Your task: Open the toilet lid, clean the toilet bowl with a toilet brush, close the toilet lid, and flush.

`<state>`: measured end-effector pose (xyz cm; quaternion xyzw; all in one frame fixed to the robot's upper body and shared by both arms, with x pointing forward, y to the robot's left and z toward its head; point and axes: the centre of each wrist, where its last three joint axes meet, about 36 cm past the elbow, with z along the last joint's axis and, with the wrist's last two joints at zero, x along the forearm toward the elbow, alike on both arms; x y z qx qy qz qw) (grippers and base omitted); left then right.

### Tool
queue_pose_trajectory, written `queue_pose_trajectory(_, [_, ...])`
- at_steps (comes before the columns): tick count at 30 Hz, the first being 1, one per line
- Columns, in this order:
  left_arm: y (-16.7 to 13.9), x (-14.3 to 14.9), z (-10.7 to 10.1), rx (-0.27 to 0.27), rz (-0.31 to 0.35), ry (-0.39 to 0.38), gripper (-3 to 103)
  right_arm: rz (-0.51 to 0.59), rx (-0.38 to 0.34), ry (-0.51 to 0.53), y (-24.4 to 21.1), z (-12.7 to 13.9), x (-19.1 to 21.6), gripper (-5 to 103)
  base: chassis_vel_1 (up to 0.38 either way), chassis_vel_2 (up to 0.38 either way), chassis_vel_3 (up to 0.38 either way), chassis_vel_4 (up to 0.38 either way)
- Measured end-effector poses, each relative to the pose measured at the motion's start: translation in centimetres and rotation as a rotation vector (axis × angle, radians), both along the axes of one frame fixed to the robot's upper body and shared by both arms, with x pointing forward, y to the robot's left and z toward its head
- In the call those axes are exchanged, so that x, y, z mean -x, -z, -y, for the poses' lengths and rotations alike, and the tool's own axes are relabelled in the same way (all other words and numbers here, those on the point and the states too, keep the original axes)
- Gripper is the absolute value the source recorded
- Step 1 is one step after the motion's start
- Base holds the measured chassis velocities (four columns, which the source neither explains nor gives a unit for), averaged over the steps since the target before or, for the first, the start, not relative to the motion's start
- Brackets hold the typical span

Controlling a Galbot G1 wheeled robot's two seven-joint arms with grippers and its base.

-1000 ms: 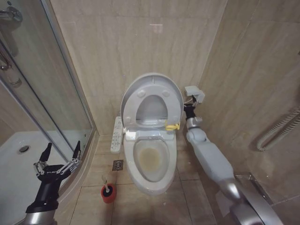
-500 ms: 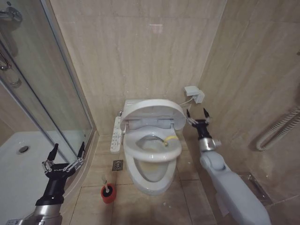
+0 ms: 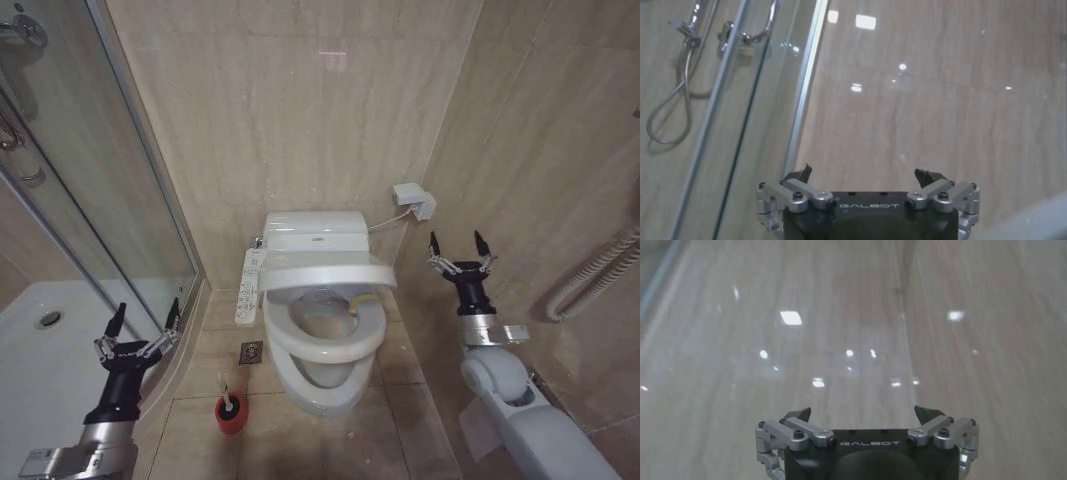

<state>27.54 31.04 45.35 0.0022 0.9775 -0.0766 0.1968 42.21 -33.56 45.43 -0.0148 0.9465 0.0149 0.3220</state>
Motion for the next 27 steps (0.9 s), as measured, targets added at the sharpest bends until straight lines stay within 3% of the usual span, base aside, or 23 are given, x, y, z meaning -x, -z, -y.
queue_pose_trajectory(9, [-2.6, -0.1, -0.9, -0.021, 0.031, -0.006, 100, 0.029, -0.066, -0.164, -4.8, -4.4, 4.0, 100, 0.0, 0.0, 0.0, 0.0])
queue_pose_trajectory(16, [-4.6, -1.2, -2.1, -0.056, 0.051, 0.009, 100, -0.077, -0.094, -0.324, -5.2, -8.6, 8.1, 100, 0.0, 0.0, 0.0, 0.0])
queue_pose_trajectory(22, [-8.5, -5.2, -5.2, -0.12, 0.071, 0.033, 100, -0.141, -0.027, -0.411, -1.9, -10.3, 8.1, 100, 0.0, 0.0, 0.0, 0.0])
queue_pose_trajectory(27, [-9.4, -7.3, -6.4, -0.129, 0.074, 0.039, 100, -0.176, 0.033, -0.403, 1.7, -11.0, 6.9, 100, 0.0, 0.0, 0.0, 0.0])
